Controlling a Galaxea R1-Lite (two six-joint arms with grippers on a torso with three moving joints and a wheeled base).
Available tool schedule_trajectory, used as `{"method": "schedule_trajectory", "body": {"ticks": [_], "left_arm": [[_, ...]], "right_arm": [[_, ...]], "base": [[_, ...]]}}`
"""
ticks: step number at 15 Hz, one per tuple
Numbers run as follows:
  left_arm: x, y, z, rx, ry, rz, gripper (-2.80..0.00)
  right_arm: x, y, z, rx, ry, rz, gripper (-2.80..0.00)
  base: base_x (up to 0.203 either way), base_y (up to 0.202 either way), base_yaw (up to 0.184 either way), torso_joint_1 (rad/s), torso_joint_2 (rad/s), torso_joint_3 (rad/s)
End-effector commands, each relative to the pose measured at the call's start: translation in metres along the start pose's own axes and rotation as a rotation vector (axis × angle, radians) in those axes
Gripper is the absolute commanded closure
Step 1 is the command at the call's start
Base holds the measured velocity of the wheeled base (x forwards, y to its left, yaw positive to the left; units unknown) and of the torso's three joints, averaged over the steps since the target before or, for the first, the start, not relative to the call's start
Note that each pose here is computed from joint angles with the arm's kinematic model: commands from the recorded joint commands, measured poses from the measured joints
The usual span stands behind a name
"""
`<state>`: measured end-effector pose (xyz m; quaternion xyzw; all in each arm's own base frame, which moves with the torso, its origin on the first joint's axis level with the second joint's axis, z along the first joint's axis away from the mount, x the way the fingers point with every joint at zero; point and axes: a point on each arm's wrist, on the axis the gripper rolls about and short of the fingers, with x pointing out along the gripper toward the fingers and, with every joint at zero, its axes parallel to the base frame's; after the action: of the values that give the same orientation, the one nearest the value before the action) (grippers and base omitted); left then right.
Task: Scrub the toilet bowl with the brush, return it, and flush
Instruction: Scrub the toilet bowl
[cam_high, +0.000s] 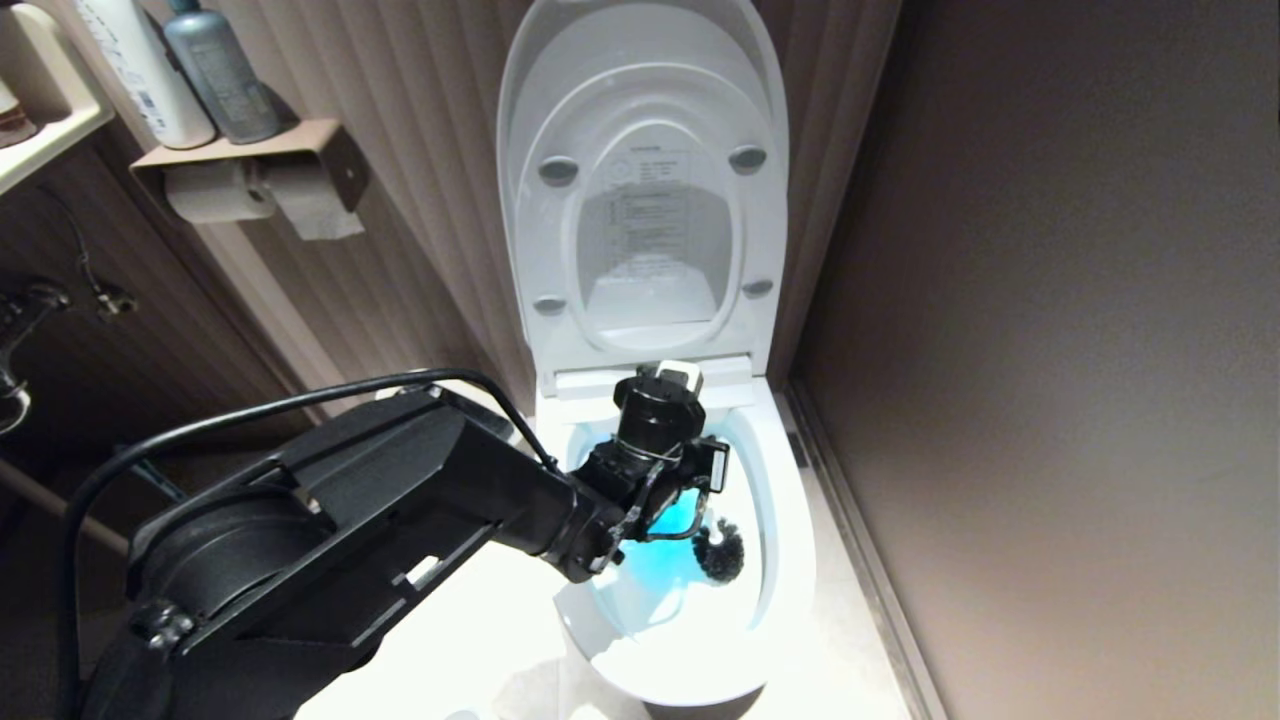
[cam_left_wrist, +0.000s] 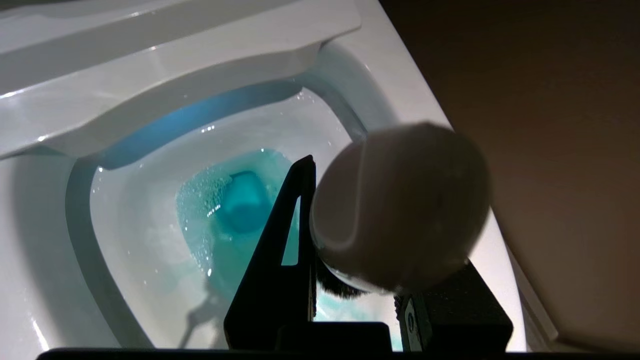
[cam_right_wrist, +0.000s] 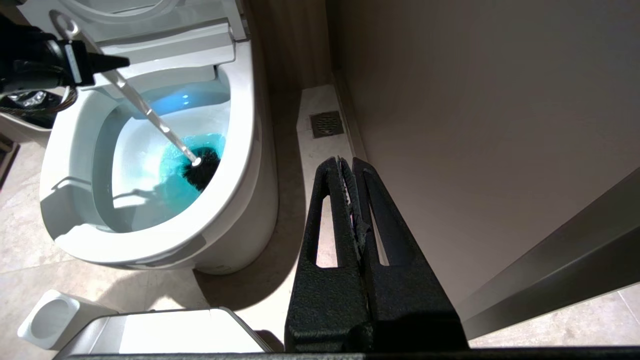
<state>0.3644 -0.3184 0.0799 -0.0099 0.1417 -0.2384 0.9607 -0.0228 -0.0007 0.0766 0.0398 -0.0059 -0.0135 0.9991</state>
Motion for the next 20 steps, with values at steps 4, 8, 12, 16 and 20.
{"method": "schedule_trajectory", "body": {"ticks": [4, 8, 12, 16, 20], "left_arm": [[0.035, 0.028, -0.006, -0.013, -0.061, 0.123, 0.0], [0.042, 0.076, 0.016, -0.032, -0.146, 0.211, 0.0], [0.039, 0.111, 0.041, -0.054, -0.22, 0.295, 0.0], [0.044, 0.119, 0.035, -0.046, -0.229, 0.31, 0.0], [0.06, 0.1, 0.032, -0.053, -0.278, 0.318, 0.0]], "right_arm": [[0.0, 0.0, 0.0, 0.0, 0.001, 0.0, 0.0], [0.0, 0.0, 0.0, 0.0, 0.002, 0.0, 0.0], [0.0, 0.0, 0.0, 0.0, 0.0, 0.0, 0.0], [0.0, 0.0, 0.0, 0.0, 0.0, 0.0, 0.0], [0.0, 0.0, 0.0, 0.0, 0.001, 0.0, 0.0]], "base": [[0.0, 0.0, 0.0, 0.0, 0.0, 0.0], [0.0, 0.0, 0.0, 0.0, 0.0, 0.0], [0.0, 0.0, 0.0, 0.0, 0.0, 0.0], [0.0, 0.0, 0.0, 0.0, 0.0, 0.0], [0.0, 0.0, 0.0, 0.0, 0.0, 0.0]]}}
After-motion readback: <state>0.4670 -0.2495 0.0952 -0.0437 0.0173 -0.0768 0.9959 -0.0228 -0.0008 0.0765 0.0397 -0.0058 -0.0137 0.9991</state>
